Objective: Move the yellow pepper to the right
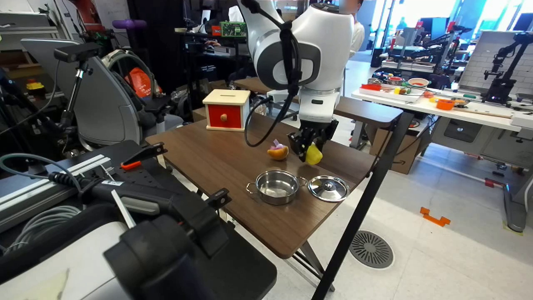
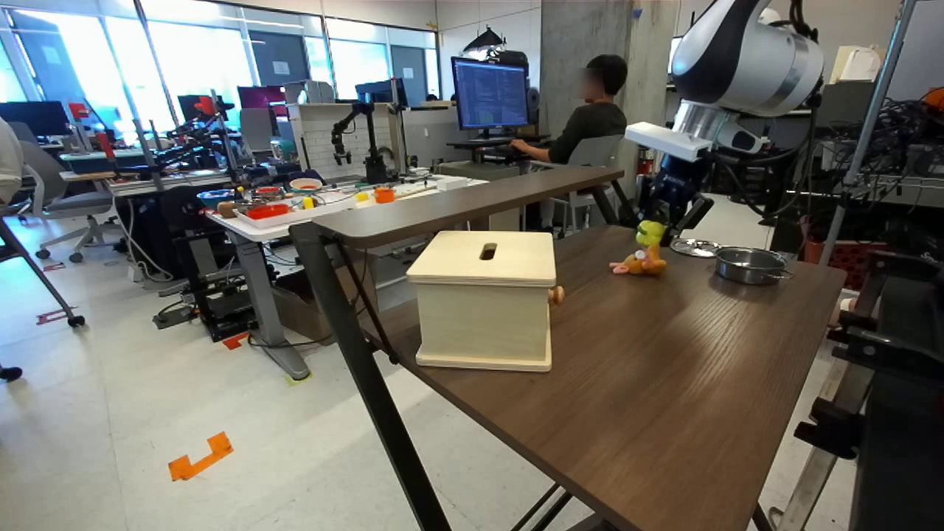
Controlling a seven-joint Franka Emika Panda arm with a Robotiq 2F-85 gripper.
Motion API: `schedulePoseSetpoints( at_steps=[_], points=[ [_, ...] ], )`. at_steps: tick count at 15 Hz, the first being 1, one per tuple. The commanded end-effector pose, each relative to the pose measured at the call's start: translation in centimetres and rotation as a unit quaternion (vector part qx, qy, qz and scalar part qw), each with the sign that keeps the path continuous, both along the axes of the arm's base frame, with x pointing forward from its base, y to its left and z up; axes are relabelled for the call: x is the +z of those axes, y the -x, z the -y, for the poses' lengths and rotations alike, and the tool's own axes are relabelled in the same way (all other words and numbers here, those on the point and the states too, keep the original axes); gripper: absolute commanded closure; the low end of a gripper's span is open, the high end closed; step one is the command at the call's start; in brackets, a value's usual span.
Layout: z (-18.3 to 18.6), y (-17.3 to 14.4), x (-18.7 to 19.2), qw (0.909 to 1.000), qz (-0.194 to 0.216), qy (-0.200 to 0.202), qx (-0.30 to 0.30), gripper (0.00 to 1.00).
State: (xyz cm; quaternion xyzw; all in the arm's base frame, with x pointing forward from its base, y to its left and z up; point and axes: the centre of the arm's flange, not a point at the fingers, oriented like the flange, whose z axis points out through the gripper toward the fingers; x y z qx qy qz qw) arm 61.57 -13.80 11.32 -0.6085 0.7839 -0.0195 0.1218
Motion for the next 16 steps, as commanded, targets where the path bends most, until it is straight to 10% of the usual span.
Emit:
schedulePoseSetpoints(
  at_steps=[1,16],
  points=[
    [-0.9,-1.3,-0.8,0.9999,-0.015,0.006,-0.003,0.12],
    [-5.2,0.1,5.7,0.9983,0.035,0.035,0.032,0.00]
  ],
)
